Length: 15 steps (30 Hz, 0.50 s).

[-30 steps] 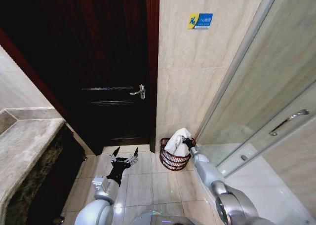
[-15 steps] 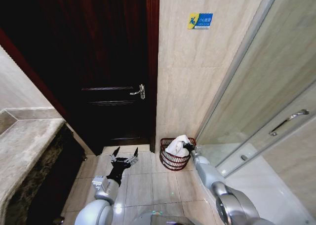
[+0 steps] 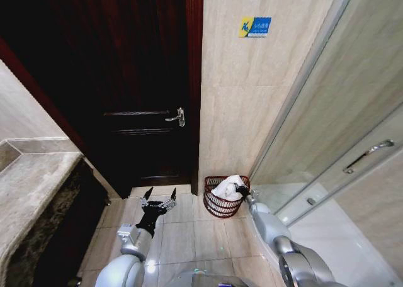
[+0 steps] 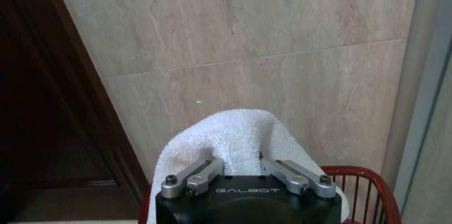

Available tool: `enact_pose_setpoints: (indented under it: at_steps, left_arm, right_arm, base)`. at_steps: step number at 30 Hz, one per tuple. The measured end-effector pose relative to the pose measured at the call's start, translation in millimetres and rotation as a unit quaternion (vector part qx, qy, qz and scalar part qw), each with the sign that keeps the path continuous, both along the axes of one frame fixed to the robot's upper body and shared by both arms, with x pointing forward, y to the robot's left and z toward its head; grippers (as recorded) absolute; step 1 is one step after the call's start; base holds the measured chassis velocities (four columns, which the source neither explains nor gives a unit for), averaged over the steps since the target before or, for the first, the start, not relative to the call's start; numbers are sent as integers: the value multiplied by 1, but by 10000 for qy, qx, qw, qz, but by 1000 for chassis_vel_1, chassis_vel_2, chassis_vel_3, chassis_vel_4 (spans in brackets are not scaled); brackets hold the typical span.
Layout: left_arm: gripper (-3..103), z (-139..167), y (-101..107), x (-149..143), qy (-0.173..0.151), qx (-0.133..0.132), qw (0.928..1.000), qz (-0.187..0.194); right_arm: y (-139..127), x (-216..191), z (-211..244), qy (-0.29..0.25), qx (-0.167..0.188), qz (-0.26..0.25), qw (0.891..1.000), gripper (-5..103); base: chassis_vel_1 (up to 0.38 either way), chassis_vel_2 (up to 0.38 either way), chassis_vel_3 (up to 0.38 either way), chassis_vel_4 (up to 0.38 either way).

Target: Discard the used towel into the hamper.

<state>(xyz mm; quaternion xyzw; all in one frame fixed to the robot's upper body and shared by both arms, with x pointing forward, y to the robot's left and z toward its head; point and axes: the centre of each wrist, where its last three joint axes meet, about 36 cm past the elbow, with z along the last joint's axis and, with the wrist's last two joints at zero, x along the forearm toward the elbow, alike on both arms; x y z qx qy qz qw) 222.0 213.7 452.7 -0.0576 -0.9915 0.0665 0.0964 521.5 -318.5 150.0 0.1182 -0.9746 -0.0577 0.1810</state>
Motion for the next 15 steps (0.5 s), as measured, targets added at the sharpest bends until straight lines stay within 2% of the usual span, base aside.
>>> enact_pose_setpoints:
  at_steps: [15]
  left_arm:
    - [100, 0, 0, 0, 0, 0, 10000, 0]
  right_arm:
    - [1, -10, -7, -16, 34, -7, 10000, 8]
  base:
    - [-48, 54, 52, -48]
